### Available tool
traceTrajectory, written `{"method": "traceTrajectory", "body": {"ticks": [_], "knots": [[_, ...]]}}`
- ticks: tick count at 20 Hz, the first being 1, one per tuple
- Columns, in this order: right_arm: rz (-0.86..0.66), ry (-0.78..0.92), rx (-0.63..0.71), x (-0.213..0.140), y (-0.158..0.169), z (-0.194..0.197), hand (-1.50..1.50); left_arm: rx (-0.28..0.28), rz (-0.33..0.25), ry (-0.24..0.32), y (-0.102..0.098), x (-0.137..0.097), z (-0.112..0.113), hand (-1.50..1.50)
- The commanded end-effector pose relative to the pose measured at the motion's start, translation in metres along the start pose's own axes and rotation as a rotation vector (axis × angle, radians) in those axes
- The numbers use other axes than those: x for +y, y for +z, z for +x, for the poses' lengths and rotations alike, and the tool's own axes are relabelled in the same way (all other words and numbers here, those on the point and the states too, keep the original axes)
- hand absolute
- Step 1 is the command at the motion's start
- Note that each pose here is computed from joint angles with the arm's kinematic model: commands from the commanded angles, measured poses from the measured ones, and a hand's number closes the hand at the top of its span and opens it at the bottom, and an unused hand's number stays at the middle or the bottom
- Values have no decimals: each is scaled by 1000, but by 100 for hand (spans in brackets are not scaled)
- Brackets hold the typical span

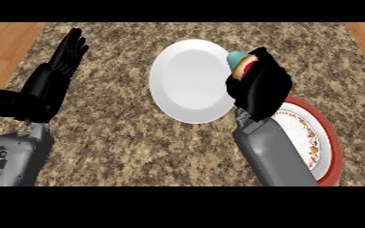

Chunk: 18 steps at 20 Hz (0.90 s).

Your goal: Pick the cupcake from the plate and place it in the plate

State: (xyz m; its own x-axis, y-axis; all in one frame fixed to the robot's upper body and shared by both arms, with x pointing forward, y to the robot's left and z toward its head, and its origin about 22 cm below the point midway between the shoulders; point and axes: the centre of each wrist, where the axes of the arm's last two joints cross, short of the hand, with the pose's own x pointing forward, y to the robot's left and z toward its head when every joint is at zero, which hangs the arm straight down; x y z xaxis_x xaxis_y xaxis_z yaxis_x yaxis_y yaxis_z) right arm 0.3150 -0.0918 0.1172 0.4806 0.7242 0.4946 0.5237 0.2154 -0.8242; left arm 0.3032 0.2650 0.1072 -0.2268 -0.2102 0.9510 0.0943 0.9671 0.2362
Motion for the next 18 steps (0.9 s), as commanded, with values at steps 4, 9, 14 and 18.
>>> {"method": "traceTrajectory", "body": {"ticks": [4,9,14,18], "knots": [[41,28,301,28,-26,22,150,-30,-29,13,-9,-5,8,0],[73,-55,384,46,-42,12,150,-34,-35,11,-14,-17,12,0],[106,-133,415,57,-56,11,-150,-23,-51,12,-11,-22,3,0],[53,-264,373,65,-62,5,-150,-16,-47,14,-11,-20,2,0]]}}
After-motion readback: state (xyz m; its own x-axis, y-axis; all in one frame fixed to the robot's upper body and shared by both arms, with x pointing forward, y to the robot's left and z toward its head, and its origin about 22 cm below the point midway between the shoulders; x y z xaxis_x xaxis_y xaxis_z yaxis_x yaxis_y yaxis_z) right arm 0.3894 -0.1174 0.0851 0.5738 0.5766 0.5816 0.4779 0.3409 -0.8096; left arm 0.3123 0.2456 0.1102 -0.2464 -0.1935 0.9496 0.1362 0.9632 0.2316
